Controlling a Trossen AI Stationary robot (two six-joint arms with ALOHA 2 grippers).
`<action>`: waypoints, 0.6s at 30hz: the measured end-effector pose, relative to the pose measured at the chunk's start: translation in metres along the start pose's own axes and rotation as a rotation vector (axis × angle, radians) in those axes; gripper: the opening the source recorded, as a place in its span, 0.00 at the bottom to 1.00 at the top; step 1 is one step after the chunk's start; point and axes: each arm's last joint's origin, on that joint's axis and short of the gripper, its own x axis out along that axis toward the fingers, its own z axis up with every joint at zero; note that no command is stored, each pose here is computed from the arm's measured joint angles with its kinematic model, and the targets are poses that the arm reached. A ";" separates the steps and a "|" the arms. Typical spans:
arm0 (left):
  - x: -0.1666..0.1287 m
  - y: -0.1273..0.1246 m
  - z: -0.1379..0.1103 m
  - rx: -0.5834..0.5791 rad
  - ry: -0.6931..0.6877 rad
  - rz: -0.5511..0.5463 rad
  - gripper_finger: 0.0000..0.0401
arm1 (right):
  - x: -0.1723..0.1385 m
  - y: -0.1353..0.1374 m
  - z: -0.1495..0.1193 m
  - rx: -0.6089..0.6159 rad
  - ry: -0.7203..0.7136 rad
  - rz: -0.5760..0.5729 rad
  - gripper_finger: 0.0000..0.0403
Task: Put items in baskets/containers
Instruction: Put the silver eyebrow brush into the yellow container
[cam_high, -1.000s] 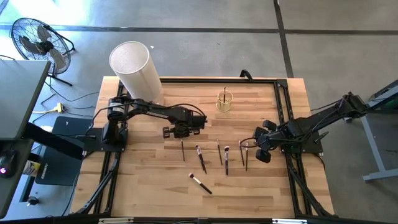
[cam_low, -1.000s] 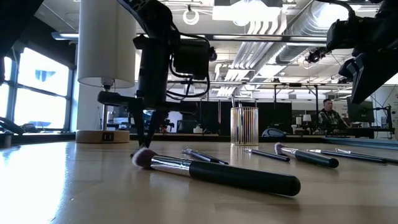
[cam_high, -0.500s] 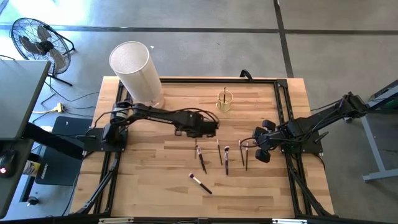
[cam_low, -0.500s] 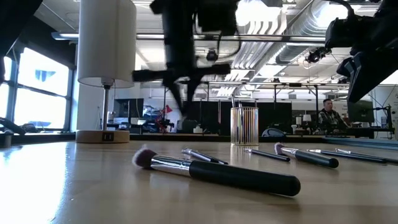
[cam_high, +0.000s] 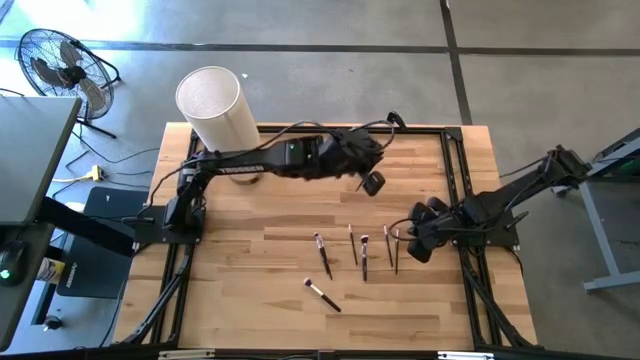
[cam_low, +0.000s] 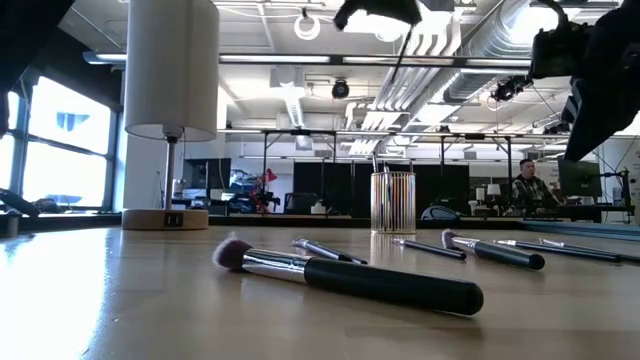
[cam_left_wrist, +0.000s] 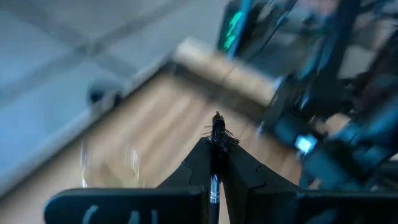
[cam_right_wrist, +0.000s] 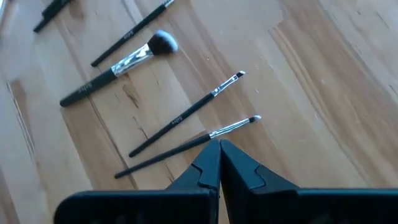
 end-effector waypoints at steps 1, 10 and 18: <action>0.001 0.002 0.005 0.033 -0.038 -0.009 0.03 | 0.000 0.001 -0.001 0.016 -0.011 -0.004 0.00; 0.045 0.019 -0.011 0.217 -0.231 -0.297 0.03 | -0.002 0.002 -0.002 0.206 -0.116 -0.045 0.00; 0.079 0.057 -0.058 0.165 -0.471 -0.315 0.03 | 0.000 -0.003 0.005 0.324 -0.153 -0.073 0.00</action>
